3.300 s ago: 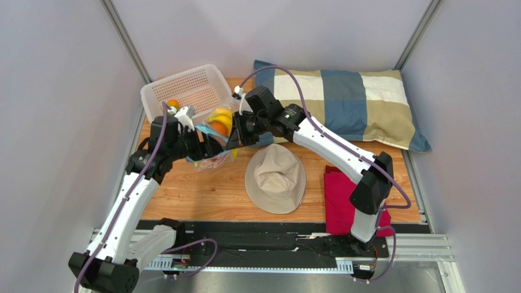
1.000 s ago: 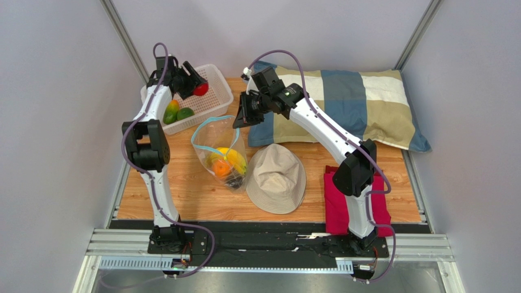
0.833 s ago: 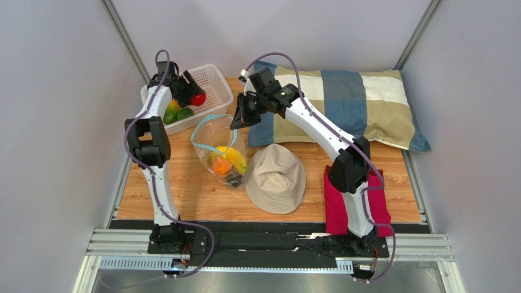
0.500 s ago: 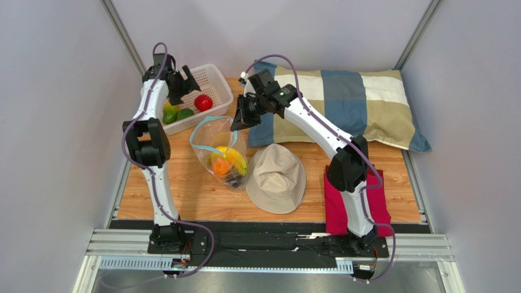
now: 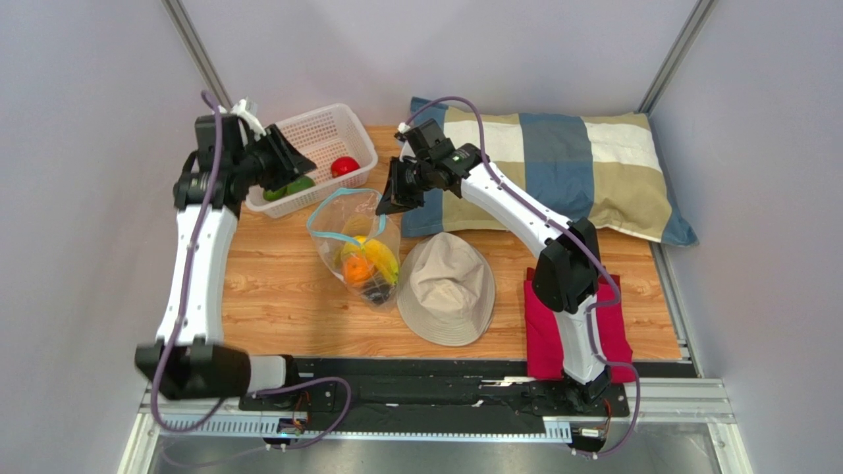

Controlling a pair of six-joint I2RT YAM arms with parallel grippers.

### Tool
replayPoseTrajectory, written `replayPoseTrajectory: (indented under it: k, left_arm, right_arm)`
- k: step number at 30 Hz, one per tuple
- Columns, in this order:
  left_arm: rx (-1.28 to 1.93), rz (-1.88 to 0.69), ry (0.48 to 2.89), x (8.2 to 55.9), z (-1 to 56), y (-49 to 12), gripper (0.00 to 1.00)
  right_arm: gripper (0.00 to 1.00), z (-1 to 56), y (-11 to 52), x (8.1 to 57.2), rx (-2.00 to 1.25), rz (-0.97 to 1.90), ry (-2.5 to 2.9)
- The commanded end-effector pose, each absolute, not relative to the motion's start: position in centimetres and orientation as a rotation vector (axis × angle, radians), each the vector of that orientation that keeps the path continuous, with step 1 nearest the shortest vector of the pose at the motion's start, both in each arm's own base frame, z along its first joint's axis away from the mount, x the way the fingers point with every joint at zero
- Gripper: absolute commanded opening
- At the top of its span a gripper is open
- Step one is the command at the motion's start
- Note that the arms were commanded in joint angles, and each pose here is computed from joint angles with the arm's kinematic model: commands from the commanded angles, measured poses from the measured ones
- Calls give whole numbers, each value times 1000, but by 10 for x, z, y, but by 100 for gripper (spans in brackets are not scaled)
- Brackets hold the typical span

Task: Open the zip-top bag and remove the fake food

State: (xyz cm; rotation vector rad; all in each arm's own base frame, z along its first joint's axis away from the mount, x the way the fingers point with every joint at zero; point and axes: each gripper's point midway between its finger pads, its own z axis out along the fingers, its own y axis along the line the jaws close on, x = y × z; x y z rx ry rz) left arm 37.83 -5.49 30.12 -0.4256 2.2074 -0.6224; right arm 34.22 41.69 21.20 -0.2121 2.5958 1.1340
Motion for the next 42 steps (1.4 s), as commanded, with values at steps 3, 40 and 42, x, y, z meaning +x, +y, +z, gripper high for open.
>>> replayPoseTrajectory:
  k: [3, 40, 42]
  left_arm:
    - [-153, -885, 2044, 305, 340, -143, 45]
    - [-46, -569, 2480, 280, 189, -155, 26]
    - [-27, -601, 2537, 281, 169, -163, 20]
  right_arm:
    - [0, 262, 433, 342, -153, 1140, 2433]
    - [0, 297, 452, 302, -117, 1322, 2392]
    - [0, 299, 454, 301, -114, 1334, 2399]
